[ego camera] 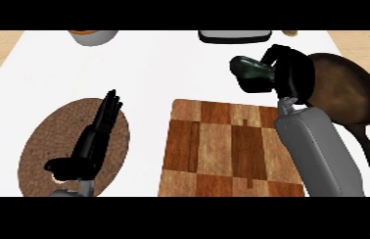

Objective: Pick the eggplant from the cutting board and place it in the pan

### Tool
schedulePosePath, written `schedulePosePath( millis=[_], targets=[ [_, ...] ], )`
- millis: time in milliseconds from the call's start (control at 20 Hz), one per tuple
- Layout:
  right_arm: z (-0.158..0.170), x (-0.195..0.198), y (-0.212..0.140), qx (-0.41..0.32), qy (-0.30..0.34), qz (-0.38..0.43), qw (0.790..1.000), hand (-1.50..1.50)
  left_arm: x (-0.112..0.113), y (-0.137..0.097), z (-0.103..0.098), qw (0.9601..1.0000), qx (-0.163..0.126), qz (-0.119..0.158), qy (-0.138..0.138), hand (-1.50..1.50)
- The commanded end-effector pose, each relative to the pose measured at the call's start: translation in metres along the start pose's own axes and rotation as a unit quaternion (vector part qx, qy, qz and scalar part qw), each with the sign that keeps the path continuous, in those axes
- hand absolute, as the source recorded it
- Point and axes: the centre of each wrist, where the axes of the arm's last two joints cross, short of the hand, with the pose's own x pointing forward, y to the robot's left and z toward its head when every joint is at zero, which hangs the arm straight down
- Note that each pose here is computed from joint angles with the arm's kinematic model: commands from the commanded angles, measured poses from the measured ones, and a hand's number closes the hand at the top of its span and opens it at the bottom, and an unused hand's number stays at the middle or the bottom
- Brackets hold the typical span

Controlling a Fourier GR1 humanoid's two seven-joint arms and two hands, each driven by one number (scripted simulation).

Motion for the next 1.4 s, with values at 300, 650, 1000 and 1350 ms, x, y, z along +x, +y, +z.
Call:
schedulePosePath(
  millis=[300, 650, 1000, 1350],
  targets=[
    [-0.008, -0.045, -0.038, -0.111, 0.123, -0.072, 0.984, 1.5, 0.001, -0.013, -0.001, 0.9999, -0.012, 0.004, -0.002, 0.0],
    [-0.016, -0.14, -0.032, -0.201, 0.13, 0.005, 0.971, 1.5, 0.003, -0.017, -0.002, 0.9995, -0.024, 0.008, -0.017, 0.0],
    [-0.065, -0.183, -0.047, -0.29, 0.154, -0.011, 0.945, 1.5, -0.011, -0.022, -0.011, 0.9995, -0.027, 0.006, -0.015, 0.0],
    [-0.084, -0.244, -0.076, -0.282, 0.155, -0.01, 0.947, 1.5, 0.011, -0.012, -0.016, 0.9992, -0.036, 0.005, -0.015, 0.0]
  ],
)
